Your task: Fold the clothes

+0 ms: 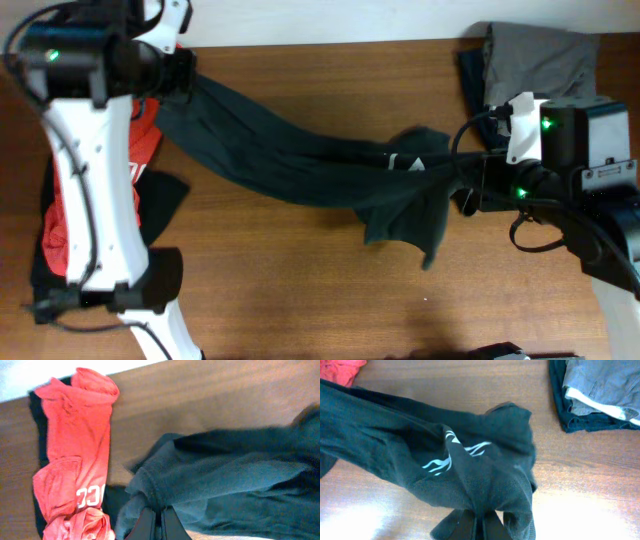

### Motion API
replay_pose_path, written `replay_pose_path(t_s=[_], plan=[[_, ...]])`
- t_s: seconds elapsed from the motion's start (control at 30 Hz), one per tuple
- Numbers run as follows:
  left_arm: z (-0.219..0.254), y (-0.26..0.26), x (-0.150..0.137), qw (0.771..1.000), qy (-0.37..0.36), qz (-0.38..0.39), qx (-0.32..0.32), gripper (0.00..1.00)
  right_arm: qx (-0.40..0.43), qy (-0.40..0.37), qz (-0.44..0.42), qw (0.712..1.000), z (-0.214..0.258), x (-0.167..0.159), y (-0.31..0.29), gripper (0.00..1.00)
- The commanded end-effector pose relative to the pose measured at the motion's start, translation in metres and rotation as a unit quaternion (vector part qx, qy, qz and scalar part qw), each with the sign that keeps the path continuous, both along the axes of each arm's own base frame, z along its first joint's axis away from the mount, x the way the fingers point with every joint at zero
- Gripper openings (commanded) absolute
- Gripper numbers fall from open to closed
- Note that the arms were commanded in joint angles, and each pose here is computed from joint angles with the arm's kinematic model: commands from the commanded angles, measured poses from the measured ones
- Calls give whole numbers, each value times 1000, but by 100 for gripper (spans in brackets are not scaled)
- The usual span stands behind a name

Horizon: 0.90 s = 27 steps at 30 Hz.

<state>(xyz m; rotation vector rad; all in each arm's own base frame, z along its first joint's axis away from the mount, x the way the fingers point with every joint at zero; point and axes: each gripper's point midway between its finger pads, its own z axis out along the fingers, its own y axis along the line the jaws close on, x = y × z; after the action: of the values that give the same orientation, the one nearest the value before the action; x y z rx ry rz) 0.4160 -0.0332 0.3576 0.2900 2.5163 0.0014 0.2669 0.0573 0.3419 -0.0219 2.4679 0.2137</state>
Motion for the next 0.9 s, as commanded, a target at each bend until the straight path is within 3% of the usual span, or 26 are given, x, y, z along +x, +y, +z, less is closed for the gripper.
replay_pose_path(t_s=[0.0, 0.4, 0.6, 0.87], plan=[[35, 6, -26, 998, -42, 35, -19, 1, -4, 1, -15, 1000, 2, -1, -5, 4], [51, 3, -64, 998, -52, 35, -16, 1, -7, -1, -19, 1000, 3, -3, -7, 4], [56, 16, -78, 995, -59, 80, -8, 1, 10, 1, -62, 998, 7, -21, -15, 4], [-13, 42, -89, 983, 54, 173, 39, 1, 17, 17, -93, 995, 8, -65, -27, 4]])
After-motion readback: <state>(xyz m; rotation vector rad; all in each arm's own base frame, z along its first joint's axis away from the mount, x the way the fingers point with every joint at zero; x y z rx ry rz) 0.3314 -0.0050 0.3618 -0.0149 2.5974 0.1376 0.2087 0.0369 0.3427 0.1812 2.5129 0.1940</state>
